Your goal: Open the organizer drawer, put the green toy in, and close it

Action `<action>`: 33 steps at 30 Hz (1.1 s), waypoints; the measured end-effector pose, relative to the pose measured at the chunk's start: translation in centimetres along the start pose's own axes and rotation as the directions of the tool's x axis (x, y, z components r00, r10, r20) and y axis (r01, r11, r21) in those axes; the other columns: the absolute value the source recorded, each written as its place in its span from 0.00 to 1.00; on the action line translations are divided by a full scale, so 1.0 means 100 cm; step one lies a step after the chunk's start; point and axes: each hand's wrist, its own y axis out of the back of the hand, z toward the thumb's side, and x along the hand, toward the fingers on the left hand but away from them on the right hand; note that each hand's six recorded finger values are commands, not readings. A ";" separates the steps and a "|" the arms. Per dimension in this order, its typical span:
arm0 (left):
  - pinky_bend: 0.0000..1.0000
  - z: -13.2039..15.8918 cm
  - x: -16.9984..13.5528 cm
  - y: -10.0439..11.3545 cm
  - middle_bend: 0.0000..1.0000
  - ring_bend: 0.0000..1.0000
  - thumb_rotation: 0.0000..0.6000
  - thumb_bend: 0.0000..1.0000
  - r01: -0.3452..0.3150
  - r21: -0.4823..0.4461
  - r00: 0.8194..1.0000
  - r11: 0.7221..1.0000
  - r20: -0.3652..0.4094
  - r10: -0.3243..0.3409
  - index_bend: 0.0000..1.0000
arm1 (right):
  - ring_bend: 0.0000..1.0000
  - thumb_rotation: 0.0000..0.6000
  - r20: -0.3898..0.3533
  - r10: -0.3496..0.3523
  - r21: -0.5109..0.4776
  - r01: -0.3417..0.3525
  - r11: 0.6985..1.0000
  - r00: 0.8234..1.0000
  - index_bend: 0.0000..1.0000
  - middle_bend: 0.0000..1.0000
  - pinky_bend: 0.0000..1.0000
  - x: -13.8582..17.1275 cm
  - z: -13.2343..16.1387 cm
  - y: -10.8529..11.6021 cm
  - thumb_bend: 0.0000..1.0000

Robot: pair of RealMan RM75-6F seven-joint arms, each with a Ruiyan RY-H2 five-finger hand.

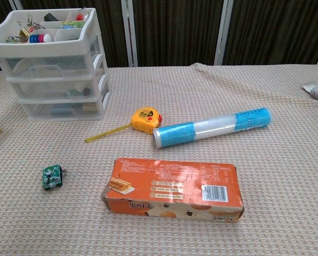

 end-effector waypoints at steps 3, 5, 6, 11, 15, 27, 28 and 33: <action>0.00 -0.001 -0.001 0.000 0.00 0.00 1.00 0.13 0.005 -0.001 1.000 1.000 -0.004 -0.005 0.00 | 0.00 1.00 -0.002 -0.002 -0.006 0.002 1.000 1.000 0.07 0.00 0.02 0.000 0.000 0.001 0.00; 0.00 -0.001 -0.001 -0.001 0.00 0.00 1.00 0.12 0.008 -0.001 1.000 1.000 -0.007 -0.008 0.00 | 0.00 1.00 -0.002 -0.004 -0.005 0.004 1.000 1.000 0.07 0.00 0.02 0.000 0.000 0.002 0.00; 0.00 -0.001 -0.002 -0.001 0.00 0.00 1.00 0.13 0.009 0.000 1.000 1.000 -0.007 -0.009 0.00 | 0.00 1.00 -0.003 -0.004 -0.004 0.004 1.000 1.000 0.07 0.00 0.02 0.000 0.000 0.002 0.00; 0.00 -0.001 -0.003 -0.001 0.00 0.00 1.00 0.12 0.010 -0.001 1.000 1.000 -0.007 -0.010 0.00 | 0.00 1.00 -0.010 0.000 -0.002 0.000 1.000 1.000 0.07 0.00 0.02 0.000 0.001 0.001 0.00; 0.00 -0.001 -0.002 -0.002 0.00 0.00 1.00 0.12 0.013 -0.003 1.000 1.000 -0.007 -0.013 0.00 | 0.00 1.00 -0.017 -0.005 -0.002 0.005 1.000 1.000 0.08 0.00 0.02 0.000 0.004 0.002 0.00; 0.06 0.005 -0.002 -0.001 0.03 0.05 1.00 0.18 0.001 -0.016 1.000 1.000 0.008 -0.001 0.00 | 0.00 1.00 -0.006 0.012 -0.001 -0.012 1.000 1.000 0.08 0.00 0.02 0.001 0.001 -0.001 0.00; 0.15 0.006 -0.002 -0.001 0.12 0.16 1.00 0.22 0.001 -0.019 1.000 1.000 0.008 -0.001 0.00 | 0.00 1.00 -0.006 0.013 -0.002 -0.013 1.000 1.000 0.08 0.00 0.02 0.001 0.001 -0.001 0.00; 0.53 0.007 0.000 -0.001 0.62 0.61 1.00 0.46 -0.002 -0.049 1.000 0.999 -0.013 0.002 0.00 | 0.00 1.00 -0.011 0.015 -0.002 -0.015 1.000 1.000 0.08 0.00 0.02 0.002 0.002 -0.001 0.00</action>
